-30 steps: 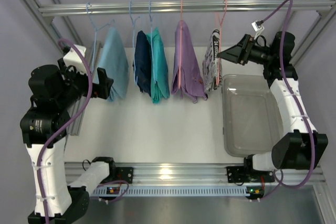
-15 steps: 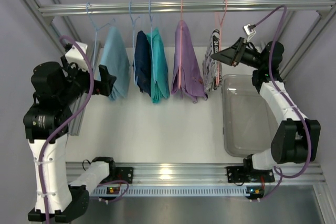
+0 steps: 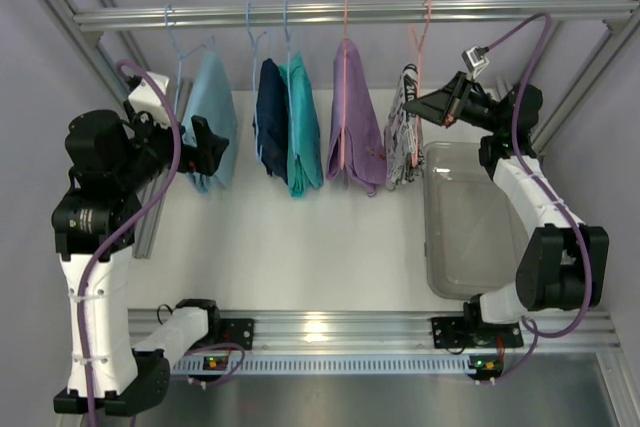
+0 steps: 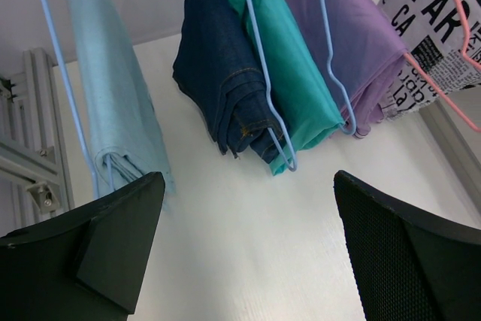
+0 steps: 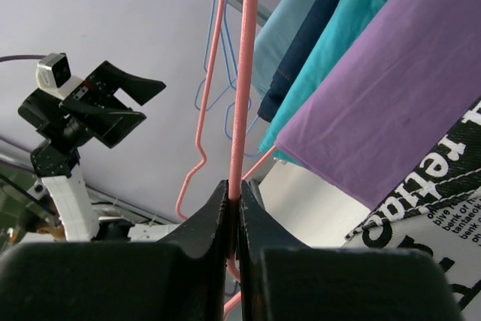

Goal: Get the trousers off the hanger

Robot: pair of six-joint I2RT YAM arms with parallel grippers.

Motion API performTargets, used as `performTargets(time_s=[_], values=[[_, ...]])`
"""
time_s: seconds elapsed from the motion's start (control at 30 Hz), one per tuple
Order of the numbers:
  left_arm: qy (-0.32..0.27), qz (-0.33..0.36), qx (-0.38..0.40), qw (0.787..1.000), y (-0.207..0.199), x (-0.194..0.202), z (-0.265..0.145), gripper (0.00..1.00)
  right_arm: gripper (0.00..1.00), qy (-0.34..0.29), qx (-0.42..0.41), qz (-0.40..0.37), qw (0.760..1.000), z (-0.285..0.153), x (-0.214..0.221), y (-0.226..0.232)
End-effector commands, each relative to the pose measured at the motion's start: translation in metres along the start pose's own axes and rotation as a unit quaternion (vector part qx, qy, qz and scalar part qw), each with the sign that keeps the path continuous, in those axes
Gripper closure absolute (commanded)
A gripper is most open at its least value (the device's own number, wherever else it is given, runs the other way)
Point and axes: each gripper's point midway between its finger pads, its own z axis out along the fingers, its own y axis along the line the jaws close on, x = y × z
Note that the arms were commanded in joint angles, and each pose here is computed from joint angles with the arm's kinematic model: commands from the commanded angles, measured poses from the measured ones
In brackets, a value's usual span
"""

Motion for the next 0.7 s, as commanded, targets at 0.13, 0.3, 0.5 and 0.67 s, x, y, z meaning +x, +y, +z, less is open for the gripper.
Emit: performTargets(time_s=[0.13, 0.3, 0.5, 0.67], values=[[-0.076, -0.001, 0.059, 0.995, -0.019, -0.04, 0.007, 0.01, 1.0, -0.019, -0.069, -0.132, 0.989, -0.004, -0.02, 0.085], [-0.095, -0.007, 0.098, 0.991, -0.03, -0.052, 0.014, 0.01, 1.0, -0.026, -0.088, -0.152, 0.984, -0.006, -0.026, 0.112], [-0.115, -0.01, 0.152, 0.982, -0.045, -0.066, 0.017, 0.01, 1.0, -0.029, -0.105, -0.159, 0.981, -0.014, -0.013, 0.133], [-0.128, -0.051, 0.23, 0.963, -0.065, -0.089, 0.027, 0.01, 1.0, -0.023, -0.098, -0.161, 0.982, -0.024, 0.009, 0.138]])
